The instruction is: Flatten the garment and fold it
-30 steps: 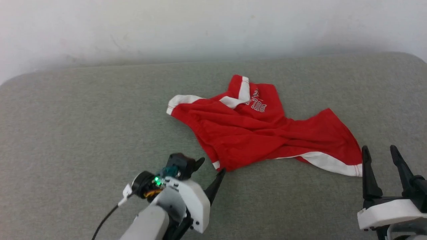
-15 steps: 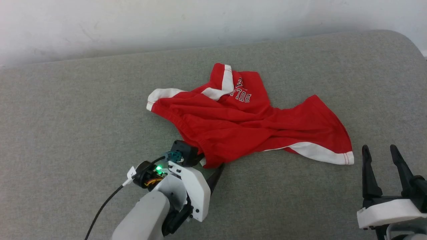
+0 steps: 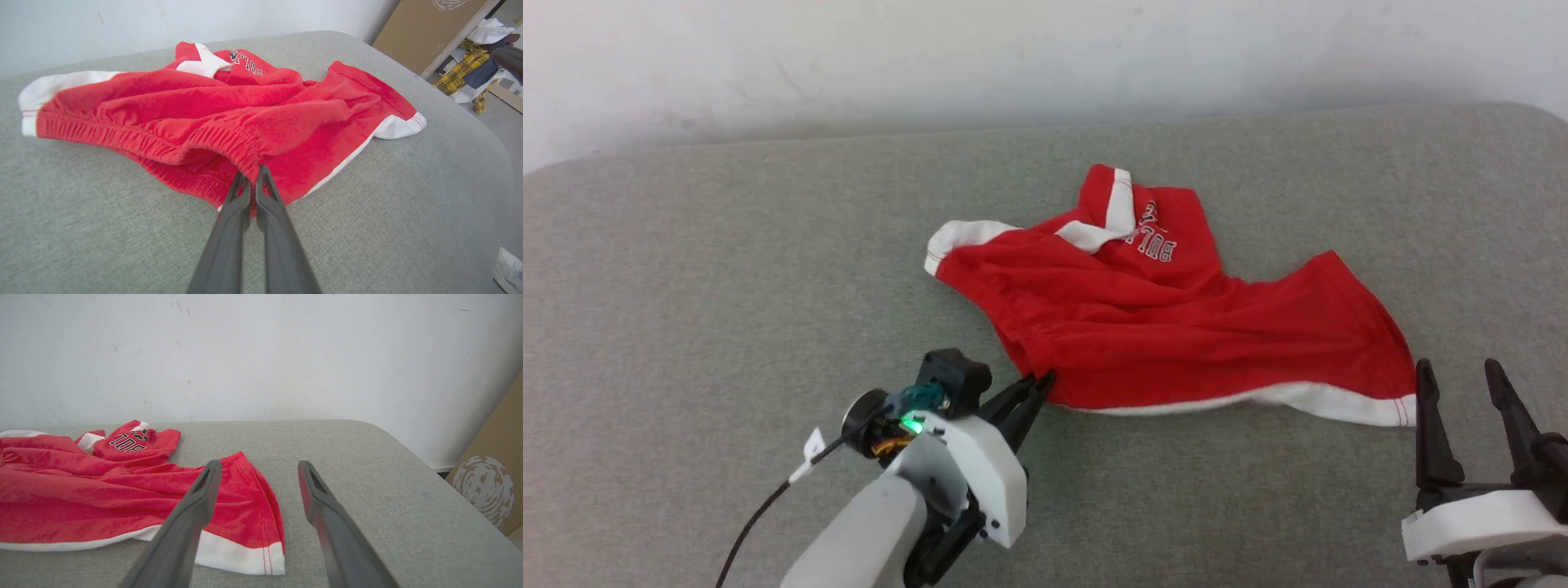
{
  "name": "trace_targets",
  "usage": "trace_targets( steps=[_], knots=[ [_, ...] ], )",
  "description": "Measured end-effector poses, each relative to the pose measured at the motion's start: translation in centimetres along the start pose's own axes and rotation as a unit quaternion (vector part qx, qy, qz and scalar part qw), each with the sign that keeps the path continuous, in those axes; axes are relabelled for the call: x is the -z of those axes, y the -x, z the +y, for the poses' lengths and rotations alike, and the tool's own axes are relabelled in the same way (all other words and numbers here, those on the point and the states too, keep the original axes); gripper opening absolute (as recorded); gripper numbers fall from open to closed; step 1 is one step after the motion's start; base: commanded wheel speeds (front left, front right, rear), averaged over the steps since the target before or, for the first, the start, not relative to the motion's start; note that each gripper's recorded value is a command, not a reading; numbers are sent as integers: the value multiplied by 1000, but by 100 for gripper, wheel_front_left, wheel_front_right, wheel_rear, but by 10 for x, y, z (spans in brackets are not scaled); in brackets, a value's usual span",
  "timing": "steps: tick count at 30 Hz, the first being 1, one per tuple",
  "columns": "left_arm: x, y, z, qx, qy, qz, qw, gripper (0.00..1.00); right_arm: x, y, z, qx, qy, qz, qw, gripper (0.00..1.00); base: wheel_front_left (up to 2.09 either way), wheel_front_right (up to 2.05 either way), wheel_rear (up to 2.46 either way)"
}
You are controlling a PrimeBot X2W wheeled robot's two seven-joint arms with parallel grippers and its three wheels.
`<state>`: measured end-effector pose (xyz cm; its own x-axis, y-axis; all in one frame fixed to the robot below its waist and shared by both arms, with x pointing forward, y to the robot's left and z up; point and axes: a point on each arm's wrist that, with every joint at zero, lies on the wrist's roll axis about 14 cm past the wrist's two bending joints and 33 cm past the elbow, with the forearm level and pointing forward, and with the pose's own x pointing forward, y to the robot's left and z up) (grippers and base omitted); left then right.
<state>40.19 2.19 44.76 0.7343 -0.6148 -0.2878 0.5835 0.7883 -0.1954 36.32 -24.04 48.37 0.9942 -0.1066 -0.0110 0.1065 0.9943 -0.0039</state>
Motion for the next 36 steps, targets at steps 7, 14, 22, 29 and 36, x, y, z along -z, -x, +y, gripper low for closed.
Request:
trace_targets(
  steps=[7,14,22,29,36],
  knots=[
    [4,51,4,-38,17,-31,999,0,-12,-3,14,-21,-4,-19,1000,100,0,0,0],
    [0,102,21,-97,11,-40,994,0,-17,-8,31,-47,-7,-24,999,100,0,0,0],
    [2,85,20,-60,-7,13,998,0,-6,-15,42,-61,-8,-4,998,100,0,0,0],
    [27,47,49,-62,-27,102,993,0,8,-15,30,-42,-6,17,999,100,0,0,0],
    [59,28,55,-52,-20,164,985,70,23,-8,13,-17,-4,39,999,100,0,0,0]
  ],
)
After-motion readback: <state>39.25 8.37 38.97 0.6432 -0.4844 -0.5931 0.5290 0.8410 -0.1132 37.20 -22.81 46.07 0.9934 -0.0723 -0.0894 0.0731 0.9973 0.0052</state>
